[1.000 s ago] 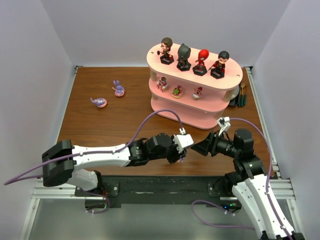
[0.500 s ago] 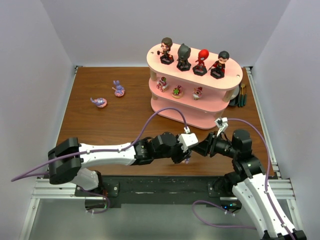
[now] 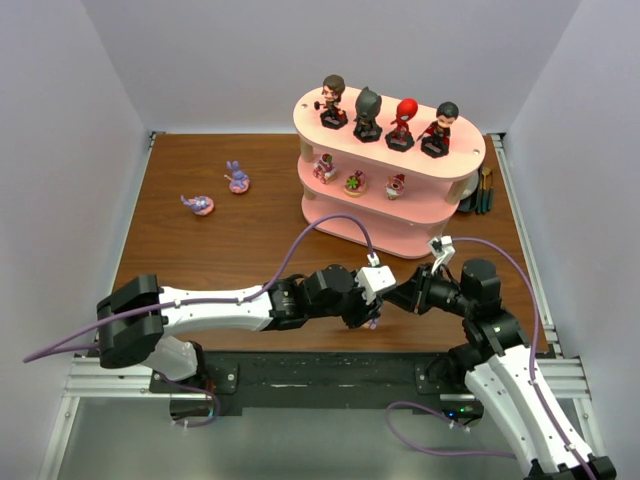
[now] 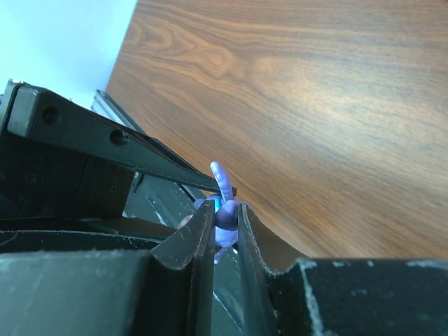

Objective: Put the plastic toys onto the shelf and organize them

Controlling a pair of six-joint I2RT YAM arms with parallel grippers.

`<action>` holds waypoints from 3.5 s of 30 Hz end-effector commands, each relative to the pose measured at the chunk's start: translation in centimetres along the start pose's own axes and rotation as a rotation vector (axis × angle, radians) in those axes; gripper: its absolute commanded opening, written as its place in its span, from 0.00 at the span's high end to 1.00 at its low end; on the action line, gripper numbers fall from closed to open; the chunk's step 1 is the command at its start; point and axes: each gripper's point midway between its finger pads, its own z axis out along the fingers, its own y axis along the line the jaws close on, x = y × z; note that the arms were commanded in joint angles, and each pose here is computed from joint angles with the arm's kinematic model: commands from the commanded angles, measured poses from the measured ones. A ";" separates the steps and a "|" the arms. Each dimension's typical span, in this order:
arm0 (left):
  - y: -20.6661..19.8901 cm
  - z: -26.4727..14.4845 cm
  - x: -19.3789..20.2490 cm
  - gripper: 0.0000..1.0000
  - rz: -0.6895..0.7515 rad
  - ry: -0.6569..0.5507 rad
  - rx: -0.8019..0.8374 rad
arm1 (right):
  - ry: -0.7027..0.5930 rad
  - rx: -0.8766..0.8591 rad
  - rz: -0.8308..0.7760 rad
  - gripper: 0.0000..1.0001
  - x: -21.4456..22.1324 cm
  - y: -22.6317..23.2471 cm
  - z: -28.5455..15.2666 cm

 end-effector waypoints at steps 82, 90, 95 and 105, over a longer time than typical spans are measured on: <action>4.3 -1.2 1.6 1.00 -0.428 -0.053 -0.566 | -0.052 0.197 -0.160 0.66 -1.1 1.9 2.7; 7.7 -3.6 2.1 1.00 -0.402 -0.223 -0.602 | -0.147 0.213 -0.189 0.36 -4.0 3.1 1.4; 11.8 -6.1 0.5 1.00 -0.385 -0.397 -0.615 | -0.187 0.255 -0.203 0.29 -4.5 2.3 0.3; 20.8 -10.1 -4.2 1.00 -0.262 -0.724 -0.626 | -0.281 0.301 -0.232 0.23 -4.9 0.6 -1.2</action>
